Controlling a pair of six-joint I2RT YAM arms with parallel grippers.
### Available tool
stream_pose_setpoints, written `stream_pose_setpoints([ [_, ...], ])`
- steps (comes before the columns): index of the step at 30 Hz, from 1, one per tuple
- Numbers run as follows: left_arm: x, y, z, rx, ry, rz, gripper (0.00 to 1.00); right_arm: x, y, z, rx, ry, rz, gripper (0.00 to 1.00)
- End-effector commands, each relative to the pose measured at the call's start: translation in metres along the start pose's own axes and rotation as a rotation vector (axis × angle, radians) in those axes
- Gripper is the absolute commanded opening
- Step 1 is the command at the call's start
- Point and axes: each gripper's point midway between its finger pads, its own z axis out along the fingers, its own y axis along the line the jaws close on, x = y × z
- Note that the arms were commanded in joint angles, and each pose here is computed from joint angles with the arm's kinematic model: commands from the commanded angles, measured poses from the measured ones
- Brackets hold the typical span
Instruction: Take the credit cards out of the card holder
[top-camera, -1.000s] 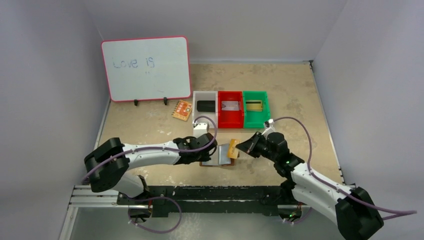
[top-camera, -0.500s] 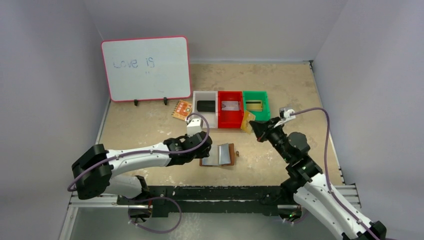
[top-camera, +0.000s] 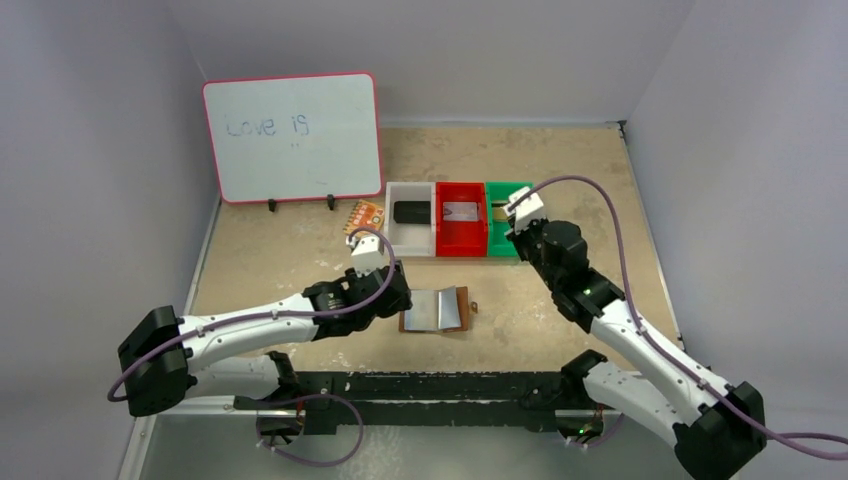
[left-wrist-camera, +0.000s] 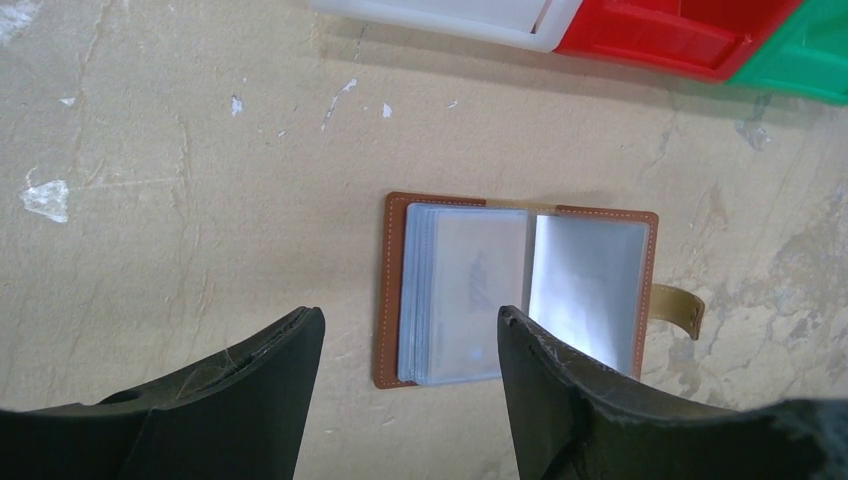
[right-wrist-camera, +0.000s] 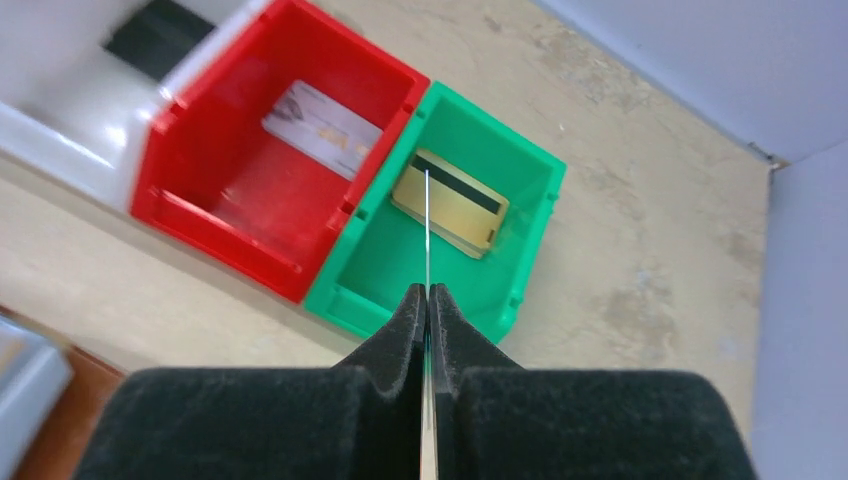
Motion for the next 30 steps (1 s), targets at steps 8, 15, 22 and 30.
stream_pose_setpoints([
  [8,-0.011,0.006,-0.009,-0.003,-0.040,-0.028,0.66,-0.024,0.003,0.036,-0.109,-0.023,-0.463,0.00],
  [15,-0.014,0.015,-0.017,-0.016,-0.042,-0.013,0.68,-0.022,-0.024,0.065,-0.121,0.014,-0.542,0.00],
  [22,-0.013,0.021,-0.018,-0.026,-0.046,-0.010,0.69,0.002,-0.046,0.093,-0.160,0.109,-0.531,0.00],
  [30,-0.013,0.026,-0.018,-0.044,-0.048,0.002,0.69,0.016,-0.035,0.119,-0.271,0.163,-0.552,0.00],
])
